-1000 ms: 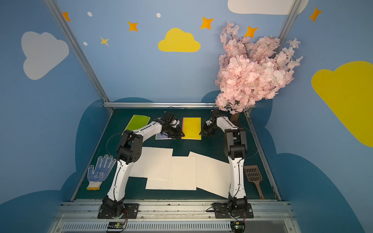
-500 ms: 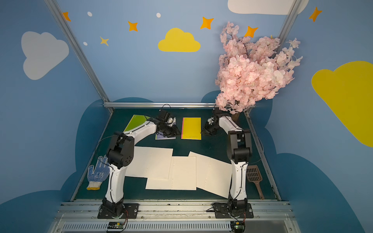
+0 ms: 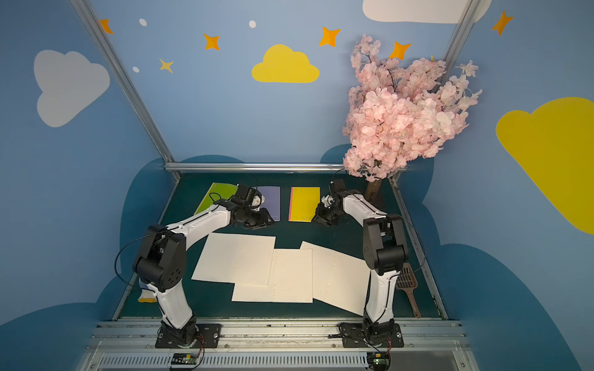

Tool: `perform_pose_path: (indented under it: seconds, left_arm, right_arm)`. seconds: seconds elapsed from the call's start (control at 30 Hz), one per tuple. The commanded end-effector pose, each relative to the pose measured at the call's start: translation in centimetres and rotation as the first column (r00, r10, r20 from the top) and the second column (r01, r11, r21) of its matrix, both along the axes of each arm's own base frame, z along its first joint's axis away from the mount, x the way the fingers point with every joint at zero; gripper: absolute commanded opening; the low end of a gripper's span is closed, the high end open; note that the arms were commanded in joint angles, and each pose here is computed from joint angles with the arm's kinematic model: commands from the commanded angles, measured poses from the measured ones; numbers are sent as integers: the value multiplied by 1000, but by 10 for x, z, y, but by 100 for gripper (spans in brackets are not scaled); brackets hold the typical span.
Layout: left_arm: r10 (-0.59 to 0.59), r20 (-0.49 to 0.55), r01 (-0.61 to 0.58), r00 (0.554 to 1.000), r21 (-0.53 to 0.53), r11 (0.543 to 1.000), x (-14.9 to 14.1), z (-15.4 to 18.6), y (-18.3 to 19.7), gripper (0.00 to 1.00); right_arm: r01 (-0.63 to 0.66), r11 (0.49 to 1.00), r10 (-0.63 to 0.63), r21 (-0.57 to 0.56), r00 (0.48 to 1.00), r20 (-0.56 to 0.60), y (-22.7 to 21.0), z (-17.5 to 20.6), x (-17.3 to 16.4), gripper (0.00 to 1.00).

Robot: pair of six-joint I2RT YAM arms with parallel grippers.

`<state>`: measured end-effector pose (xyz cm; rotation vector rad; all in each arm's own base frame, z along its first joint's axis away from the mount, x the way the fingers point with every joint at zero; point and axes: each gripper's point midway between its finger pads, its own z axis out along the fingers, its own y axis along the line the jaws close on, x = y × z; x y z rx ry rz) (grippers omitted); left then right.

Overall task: Close the notebook
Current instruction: Move the notebook to the center of the board.

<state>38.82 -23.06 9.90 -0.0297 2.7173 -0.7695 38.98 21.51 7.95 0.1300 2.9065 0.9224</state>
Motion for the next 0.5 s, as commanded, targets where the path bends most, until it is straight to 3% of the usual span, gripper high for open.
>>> perform_pose_path:
  seconds: [0.0,0.47]
  left_arm:
    - [34,-19,-33,999,31,999,-14,2,16,40]
    - [113,-57,-107,992,95,990,-70,-25,55,40]
  right_arm:
    - [-35,999,34,28,999,20,19,12,-14,28]
    - [-206,978,204,41,978,29,97,-1,-37,29]
